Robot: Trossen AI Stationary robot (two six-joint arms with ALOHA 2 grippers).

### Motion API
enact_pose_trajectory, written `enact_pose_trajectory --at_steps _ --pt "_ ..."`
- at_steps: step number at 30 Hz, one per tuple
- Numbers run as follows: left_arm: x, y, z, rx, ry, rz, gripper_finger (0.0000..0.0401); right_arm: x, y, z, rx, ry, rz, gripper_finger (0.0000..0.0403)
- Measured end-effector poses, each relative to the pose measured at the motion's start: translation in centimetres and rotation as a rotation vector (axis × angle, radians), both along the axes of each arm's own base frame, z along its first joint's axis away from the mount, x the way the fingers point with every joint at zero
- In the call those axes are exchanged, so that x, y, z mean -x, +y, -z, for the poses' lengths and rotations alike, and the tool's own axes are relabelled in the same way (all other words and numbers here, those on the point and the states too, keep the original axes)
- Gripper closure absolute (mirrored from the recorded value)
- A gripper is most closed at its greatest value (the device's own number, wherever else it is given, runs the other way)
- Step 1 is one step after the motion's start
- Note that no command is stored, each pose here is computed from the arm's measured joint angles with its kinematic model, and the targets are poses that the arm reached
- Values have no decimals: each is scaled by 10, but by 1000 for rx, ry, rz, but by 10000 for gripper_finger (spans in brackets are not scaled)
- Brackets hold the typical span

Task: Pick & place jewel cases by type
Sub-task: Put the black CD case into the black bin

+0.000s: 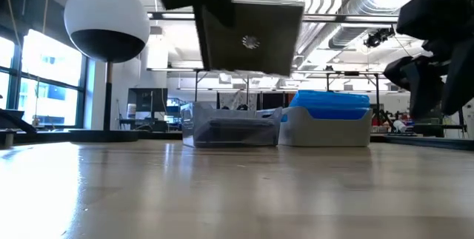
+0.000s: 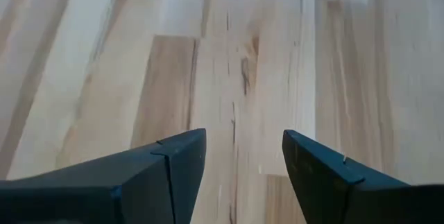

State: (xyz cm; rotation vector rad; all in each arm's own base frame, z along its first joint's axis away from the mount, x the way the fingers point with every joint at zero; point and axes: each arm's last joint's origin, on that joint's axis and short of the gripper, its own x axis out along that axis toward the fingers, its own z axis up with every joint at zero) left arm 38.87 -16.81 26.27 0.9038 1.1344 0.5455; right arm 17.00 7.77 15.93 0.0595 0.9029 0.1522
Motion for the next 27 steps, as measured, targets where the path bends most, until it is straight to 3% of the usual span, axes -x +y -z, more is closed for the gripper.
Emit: enact_pose_trajectory --at_steps 4,9,17,21,27 --pt "-9 31 -13 49 -85 -138 377 1 0 1 5 11 6 215" --pt "-28 89 -14 239 -112 -313 377 0 -1 0 -12 0 55 215" --pt "-39 185 -8 490 -188 -632 377 0 -1 0 -9 -3 57 215" --pt "-39 209 -6 607 -143 -657 377 0 -1 0 -1 -6 49 215" --pt "-41 218 0 581 -126 -646 364 -1 -2 0 51 -21 39 215"
